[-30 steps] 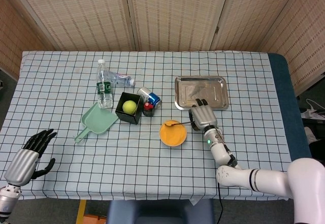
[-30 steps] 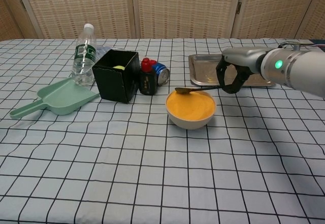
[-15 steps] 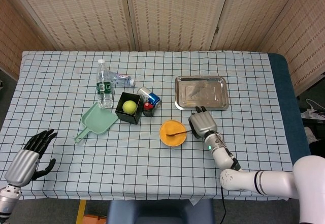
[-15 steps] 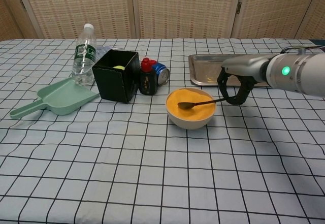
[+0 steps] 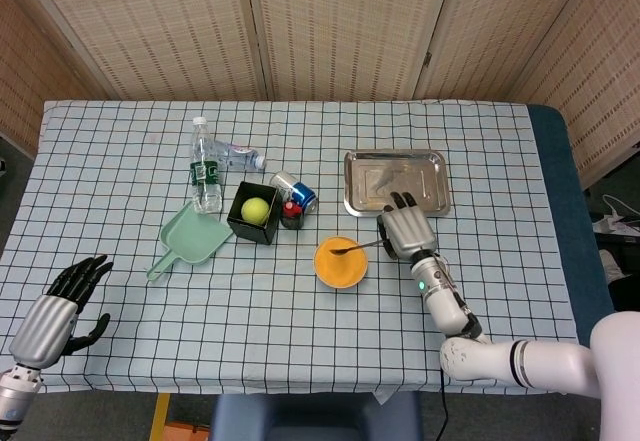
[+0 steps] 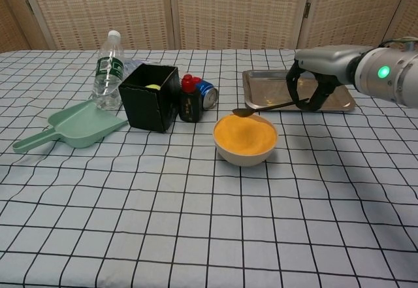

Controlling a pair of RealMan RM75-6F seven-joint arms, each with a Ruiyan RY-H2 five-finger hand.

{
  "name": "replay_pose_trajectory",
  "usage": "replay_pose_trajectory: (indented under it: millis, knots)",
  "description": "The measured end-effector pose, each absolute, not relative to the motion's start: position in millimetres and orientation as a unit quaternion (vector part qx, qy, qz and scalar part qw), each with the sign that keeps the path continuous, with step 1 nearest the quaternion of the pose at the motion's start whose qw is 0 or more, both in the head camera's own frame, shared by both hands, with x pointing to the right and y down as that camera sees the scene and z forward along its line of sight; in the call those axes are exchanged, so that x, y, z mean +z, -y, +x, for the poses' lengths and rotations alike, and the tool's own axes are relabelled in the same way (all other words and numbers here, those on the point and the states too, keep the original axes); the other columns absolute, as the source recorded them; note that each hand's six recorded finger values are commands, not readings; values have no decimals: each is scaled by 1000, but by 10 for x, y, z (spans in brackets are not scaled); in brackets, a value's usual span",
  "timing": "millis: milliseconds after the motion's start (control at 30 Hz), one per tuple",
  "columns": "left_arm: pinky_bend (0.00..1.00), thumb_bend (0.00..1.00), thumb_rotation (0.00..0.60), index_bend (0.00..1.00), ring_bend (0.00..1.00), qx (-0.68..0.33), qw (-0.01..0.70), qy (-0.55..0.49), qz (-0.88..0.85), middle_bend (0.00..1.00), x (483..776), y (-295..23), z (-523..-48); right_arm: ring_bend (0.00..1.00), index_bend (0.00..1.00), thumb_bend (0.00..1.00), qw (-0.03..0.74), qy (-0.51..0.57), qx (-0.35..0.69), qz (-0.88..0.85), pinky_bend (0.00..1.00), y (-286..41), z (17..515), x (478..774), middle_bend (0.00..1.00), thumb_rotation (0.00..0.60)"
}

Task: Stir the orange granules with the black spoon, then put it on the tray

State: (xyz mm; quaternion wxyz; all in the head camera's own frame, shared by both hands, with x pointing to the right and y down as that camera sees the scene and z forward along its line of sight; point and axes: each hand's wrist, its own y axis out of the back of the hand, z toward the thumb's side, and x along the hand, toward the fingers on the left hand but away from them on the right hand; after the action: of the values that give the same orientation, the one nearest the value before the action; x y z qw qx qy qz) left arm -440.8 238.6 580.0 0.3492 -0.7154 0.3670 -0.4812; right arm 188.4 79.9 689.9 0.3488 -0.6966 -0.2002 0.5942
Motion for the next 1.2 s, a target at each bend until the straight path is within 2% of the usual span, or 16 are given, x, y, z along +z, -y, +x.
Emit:
replay_pose_trajectory:
  millis: [533, 1000, 1200]
  knots:
    - [105, 443, 600, 0, 0, -484, 348, -368, -713, 0, 5815, -2365, -4423, 43, 1000, 499, 375, 159, 617, -673, 79, -843, 1822, 7183, 326, 600]
    - [105, 443, 600, 0, 0, -483, 348, -370, -713, 0, 5799, -2367, -4421, 43, 1000, 504, 364, 97, 619, -689, 79, -1020, 1812, 7108, 326, 600]
    - [105, 442, 600, 0, 0, -479, 350, -373, -713, 0, 5775, -2368, -4421, 43, 1000, 504, 358, 116, 605, -702, 80, -1007, 1768, 7006, 325, 600]
